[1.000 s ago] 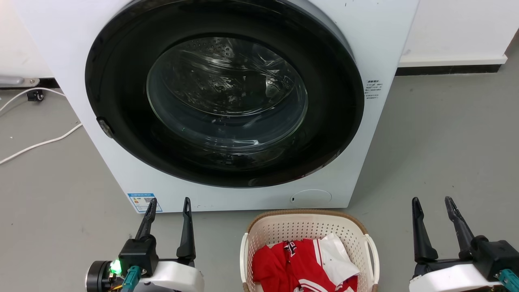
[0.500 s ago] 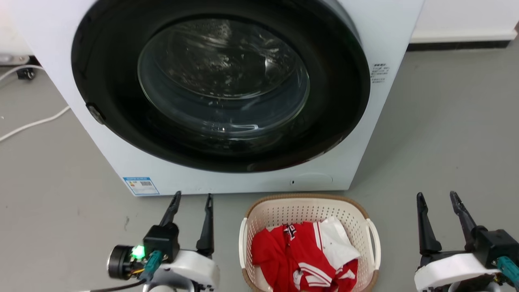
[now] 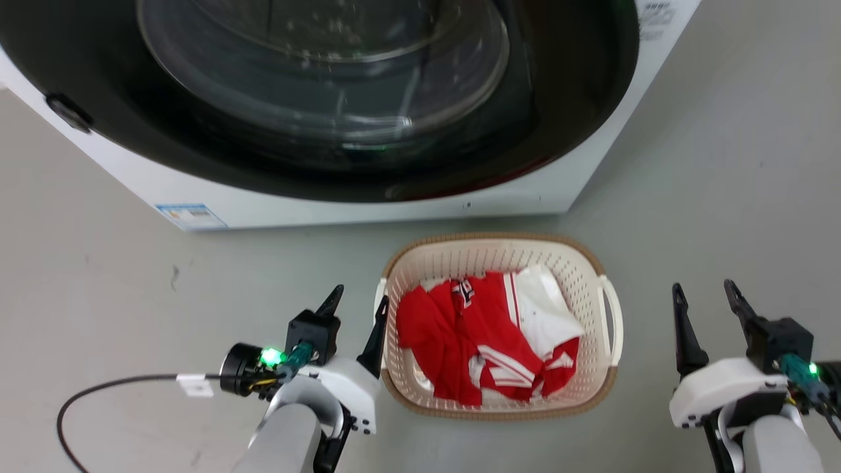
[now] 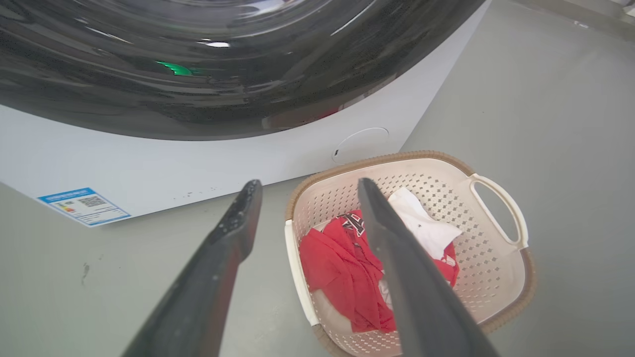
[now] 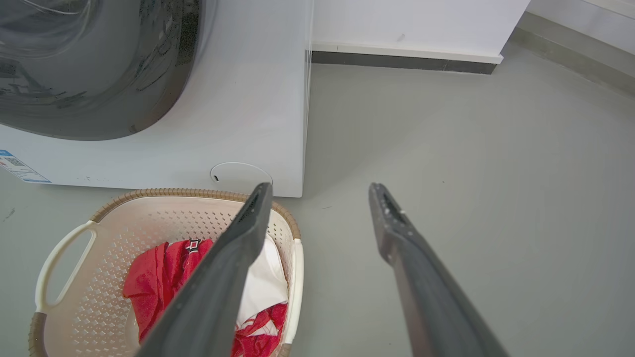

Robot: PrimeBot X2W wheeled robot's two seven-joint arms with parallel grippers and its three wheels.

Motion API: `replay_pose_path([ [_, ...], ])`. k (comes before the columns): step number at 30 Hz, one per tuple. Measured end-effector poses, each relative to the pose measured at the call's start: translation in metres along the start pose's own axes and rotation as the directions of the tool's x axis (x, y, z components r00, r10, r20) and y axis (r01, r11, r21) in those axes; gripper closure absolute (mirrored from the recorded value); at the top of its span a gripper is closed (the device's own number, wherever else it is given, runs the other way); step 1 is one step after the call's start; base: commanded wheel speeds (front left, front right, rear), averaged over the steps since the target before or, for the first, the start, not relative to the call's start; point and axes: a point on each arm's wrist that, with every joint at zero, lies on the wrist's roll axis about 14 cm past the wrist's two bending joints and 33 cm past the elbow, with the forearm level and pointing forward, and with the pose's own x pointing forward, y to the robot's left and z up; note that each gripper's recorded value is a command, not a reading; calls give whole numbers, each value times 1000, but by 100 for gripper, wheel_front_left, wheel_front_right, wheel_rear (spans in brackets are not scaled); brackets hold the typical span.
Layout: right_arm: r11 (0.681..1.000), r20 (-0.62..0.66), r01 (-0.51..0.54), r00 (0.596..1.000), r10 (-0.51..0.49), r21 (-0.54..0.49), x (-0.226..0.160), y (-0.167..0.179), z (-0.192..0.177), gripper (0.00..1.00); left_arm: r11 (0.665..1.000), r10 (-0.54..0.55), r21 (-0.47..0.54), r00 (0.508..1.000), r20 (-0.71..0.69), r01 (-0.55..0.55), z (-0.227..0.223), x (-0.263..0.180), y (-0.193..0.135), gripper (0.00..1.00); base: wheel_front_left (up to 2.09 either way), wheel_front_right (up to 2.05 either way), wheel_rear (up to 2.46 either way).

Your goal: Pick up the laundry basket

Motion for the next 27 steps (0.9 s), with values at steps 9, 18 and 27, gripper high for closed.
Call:
replay_pose_path([
  [9, 999, -224, -21, 975, 11, -41, 37, 3, -74, 0, 999, -47, -16, 969, -243, 45, -77, 40, 8, 0, 0, 0, 0],
  [18, 995, -383, -68, 923, 36, -71, 61, 10, -135, 0, 998, -68, -36, 912, -405, 59, -139, 65, 19, 0, 0, 0, 0],
  [27, 987, -509, -141, 857, 81, -81, 76, 26, -189, 0, 997, -75, -56, 866, -494, 54, -182, 85, 31, 0, 0, 0, 0],
])
